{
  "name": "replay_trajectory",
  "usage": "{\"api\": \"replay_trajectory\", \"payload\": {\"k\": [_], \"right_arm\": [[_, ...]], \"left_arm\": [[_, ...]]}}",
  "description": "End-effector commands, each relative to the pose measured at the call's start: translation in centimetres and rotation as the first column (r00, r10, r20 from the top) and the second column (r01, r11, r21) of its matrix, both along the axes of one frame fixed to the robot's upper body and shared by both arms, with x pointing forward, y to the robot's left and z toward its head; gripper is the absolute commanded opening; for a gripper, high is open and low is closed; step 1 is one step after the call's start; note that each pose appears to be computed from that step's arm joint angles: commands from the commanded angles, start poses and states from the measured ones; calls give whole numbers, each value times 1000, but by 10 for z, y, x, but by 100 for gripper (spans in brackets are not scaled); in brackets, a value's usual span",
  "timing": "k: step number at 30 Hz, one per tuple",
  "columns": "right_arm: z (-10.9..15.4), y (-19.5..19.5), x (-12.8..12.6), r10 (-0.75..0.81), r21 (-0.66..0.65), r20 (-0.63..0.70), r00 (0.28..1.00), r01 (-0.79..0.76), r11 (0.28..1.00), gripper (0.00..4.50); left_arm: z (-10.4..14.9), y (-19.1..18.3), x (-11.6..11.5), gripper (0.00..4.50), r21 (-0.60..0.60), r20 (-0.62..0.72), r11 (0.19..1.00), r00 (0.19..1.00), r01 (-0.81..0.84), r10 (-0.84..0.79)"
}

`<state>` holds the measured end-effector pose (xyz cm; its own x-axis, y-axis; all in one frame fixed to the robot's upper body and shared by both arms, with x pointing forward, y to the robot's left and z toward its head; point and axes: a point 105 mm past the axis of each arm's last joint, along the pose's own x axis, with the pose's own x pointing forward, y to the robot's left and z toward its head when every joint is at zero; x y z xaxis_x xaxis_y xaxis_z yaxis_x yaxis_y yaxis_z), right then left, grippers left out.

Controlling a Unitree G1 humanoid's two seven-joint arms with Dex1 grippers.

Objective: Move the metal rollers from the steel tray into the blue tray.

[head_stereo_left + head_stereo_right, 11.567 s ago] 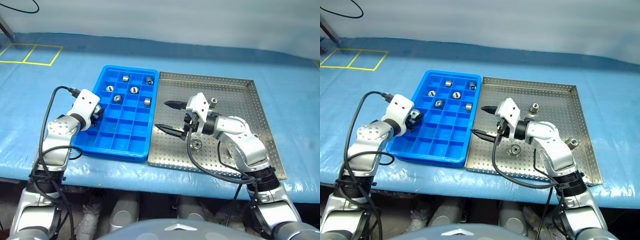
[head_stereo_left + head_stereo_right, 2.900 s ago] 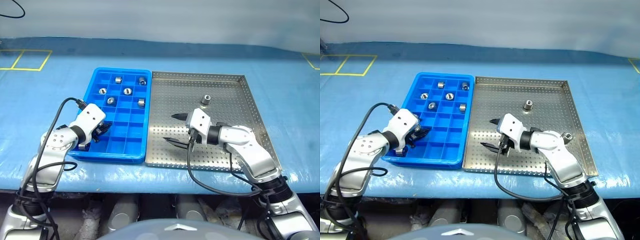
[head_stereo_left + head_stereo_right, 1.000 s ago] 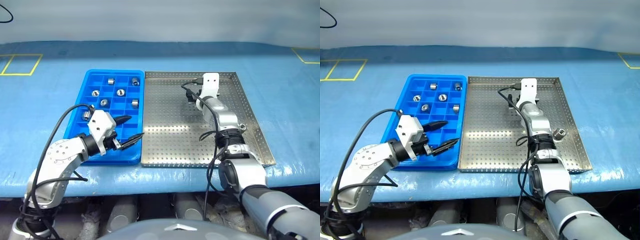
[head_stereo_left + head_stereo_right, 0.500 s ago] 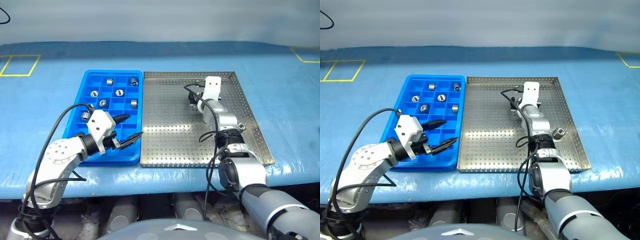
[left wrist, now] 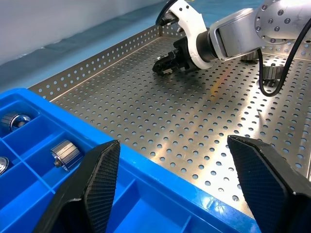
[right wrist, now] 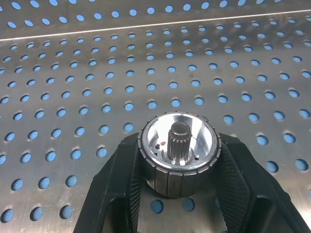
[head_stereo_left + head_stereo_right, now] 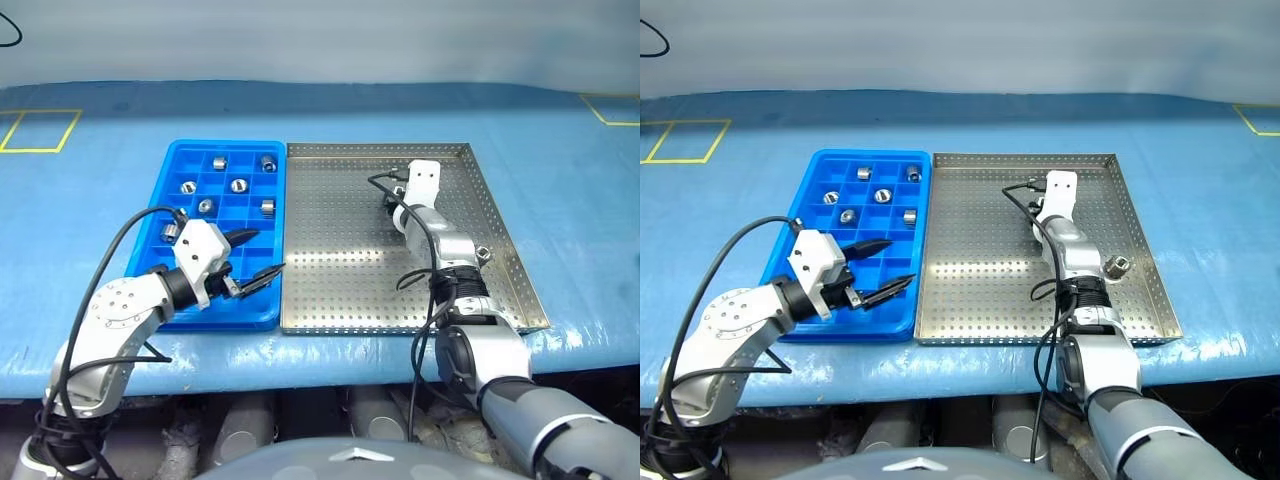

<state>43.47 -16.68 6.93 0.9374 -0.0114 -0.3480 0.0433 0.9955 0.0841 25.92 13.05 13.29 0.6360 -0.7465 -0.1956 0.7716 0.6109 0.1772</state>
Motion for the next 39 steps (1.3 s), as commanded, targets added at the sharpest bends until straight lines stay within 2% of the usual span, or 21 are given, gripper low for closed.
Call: {"api": "replay_trajectory", "payload": {"k": [1, 7, 9, 11, 14, 17, 23, 25, 34, 39], "right_arm": [[19, 4, 3, 21, 5, 64, 998, -21, 1000, 171], [26, 5, 4, 34, -10, 94, 995, -34, 999, 171], [39, 17, 4, 98, -3, 149, 984, -99, 995, 171], [52, 36, -1, 240, -22, 193, 952, -240, 971, 171], [69, 72, -21, 495, -76, 229, 838, -492, 867, 171], [86, 103, -48, 684, -98, 265, 680, -686, 721, 171], [111, 142, -85, 824, -20, 345, 450, -874, 486, 171], [110, 151, -89, 847, -16, 336, 413, -896, 443, 171], [85, 197, -91, 914, 0, 229, 336, -939, 345, 171], [74, 215, -87, 925, 2, 195, 325, -944, 331, 171]], "left_arm": [[14, 4, -1, 386, 6, 68, 1000, 998, -13, 13], [15, 6, -2, 386, 4, 70, 1000, 997, -23, 22], [18, 12, -2, 386, -6, 78, 998, 995, -59, 60], [23, 22, -3, 386, -20, 87, 994, 990, -111, 112], [25, 40, -10, 386, -19, 84, 982, 979, -185, 186], [22, 58, -20, 386, 6, 61, 966, 965, -258, 257], [16, 75, -39, 386, -6, 9, 938, 938, -347, 347], [12, 75, -45, 386, -12, -10, 931, 931, -365, 364], [-3, 69, -57, 386, -8, -55, 916, 915, -401, 400], [-9, 63, -59, 386, 2, -66, 915, 913, -403, 402]]}}
